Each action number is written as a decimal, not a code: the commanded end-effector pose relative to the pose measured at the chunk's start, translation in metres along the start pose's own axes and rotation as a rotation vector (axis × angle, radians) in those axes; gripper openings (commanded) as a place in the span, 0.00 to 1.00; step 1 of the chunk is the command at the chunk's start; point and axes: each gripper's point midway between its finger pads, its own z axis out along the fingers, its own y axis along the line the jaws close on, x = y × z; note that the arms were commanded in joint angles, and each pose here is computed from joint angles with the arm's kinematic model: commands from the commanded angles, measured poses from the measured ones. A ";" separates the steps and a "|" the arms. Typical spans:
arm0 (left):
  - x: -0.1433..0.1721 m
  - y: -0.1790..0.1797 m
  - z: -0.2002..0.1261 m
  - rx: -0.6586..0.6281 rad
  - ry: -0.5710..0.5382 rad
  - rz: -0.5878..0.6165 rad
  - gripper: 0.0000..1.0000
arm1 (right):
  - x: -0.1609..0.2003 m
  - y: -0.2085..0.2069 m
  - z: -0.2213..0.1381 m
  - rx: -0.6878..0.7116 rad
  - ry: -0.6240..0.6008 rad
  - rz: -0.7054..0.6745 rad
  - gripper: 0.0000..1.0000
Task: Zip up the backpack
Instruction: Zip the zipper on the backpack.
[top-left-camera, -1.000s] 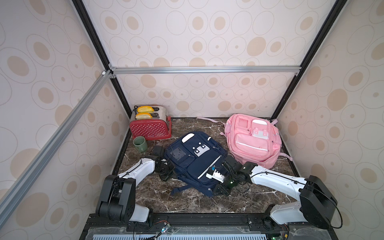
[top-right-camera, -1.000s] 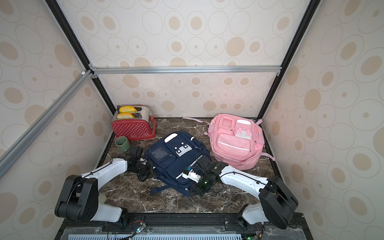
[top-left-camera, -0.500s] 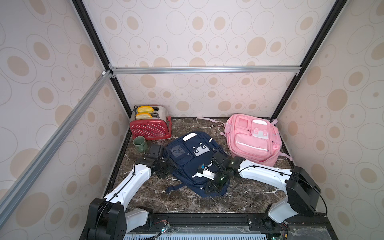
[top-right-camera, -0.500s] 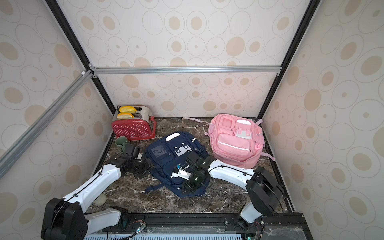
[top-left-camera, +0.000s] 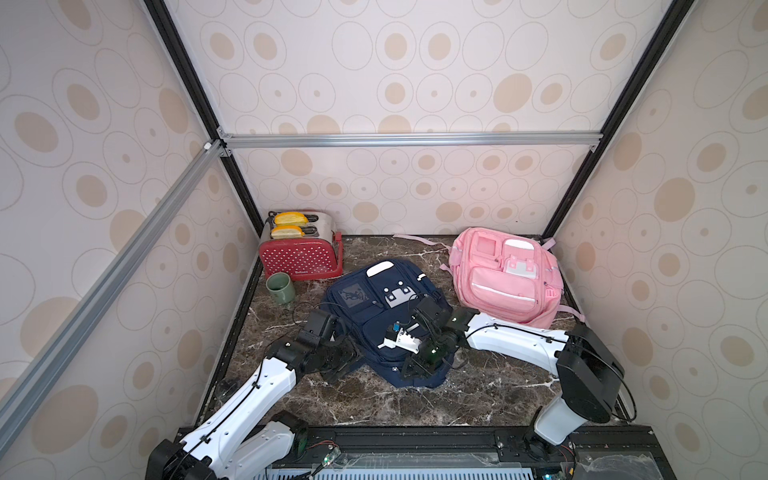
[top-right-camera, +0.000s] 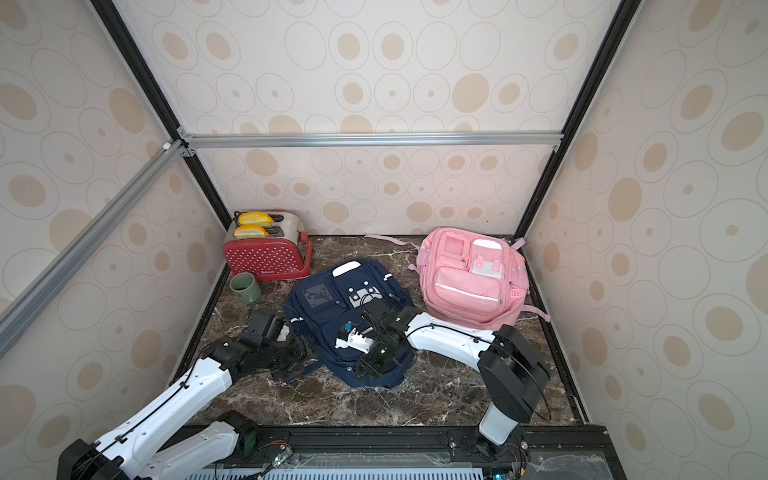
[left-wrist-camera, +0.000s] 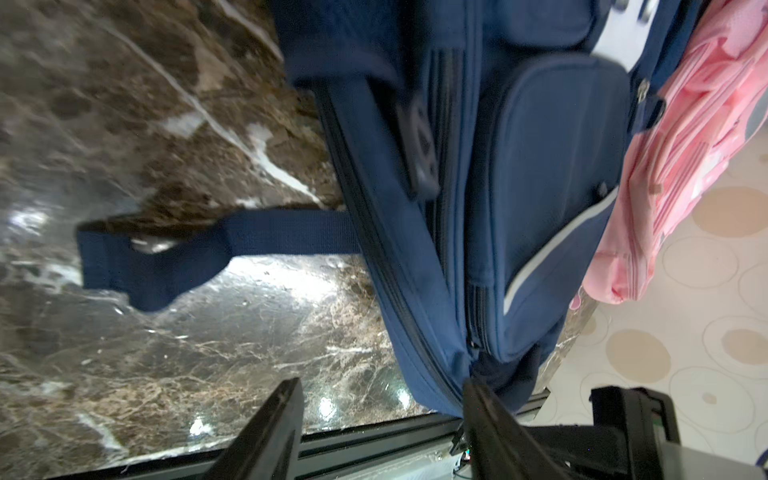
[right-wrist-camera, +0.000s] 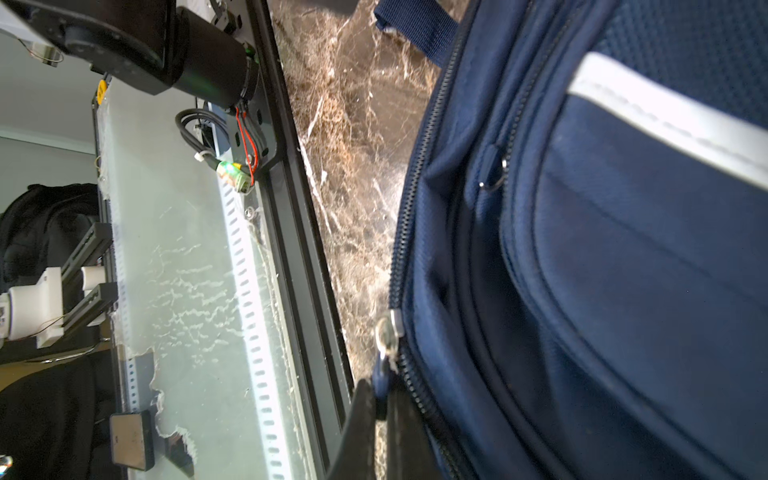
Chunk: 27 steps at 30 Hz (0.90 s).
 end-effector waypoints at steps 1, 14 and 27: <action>0.001 -0.012 0.000 0.002 0.006 -0.024 0.67 | -0.027 0.010 -0.003 0.001 -0.064 -0.067 0.00; -0.013 -0.005 0.021 0.034 -0.070 -0.119 0.52 | -0.025 0.026 0.000 -0.014 -0.037 -0.084 0.00; -0.018 -0.004 0.039 -0.016 -0.049 -0.070 0.28 | -0.020 0.046 0.002 -0.135 0.016 -0.091 0.00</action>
